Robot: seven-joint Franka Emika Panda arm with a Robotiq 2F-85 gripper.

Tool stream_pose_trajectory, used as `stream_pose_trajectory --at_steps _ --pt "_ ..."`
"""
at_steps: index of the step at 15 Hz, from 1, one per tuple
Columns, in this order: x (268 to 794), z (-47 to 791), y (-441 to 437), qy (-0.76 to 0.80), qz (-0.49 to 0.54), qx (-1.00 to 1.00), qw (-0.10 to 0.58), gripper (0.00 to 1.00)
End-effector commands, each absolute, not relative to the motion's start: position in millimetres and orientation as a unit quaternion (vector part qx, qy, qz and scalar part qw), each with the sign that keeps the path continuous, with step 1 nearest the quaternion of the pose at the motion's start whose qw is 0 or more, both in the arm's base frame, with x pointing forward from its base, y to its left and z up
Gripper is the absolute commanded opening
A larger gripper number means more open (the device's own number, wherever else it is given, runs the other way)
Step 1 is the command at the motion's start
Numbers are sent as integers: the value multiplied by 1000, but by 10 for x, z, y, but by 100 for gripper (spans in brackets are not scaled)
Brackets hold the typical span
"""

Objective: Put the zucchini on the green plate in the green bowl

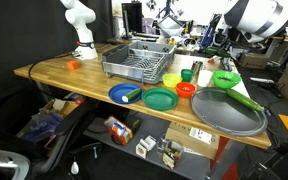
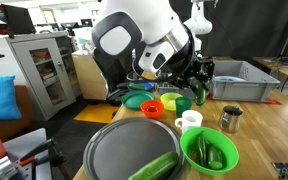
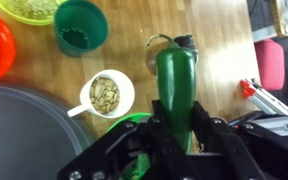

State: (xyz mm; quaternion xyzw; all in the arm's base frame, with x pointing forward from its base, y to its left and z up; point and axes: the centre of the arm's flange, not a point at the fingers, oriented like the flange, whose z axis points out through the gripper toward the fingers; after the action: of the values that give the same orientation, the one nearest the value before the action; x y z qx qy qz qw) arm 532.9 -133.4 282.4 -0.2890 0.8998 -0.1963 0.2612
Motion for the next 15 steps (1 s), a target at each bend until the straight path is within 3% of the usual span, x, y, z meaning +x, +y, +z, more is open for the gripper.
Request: stream_pose_trajectory --at_steps 1,7,15 --pt "5424 2471 -1590 905 -250 -206 275 8" --pt "5462 2022 -1968 922 -282 -110 242 8" --pt "5380 1401 -1694 942 -247 -55 221 8"
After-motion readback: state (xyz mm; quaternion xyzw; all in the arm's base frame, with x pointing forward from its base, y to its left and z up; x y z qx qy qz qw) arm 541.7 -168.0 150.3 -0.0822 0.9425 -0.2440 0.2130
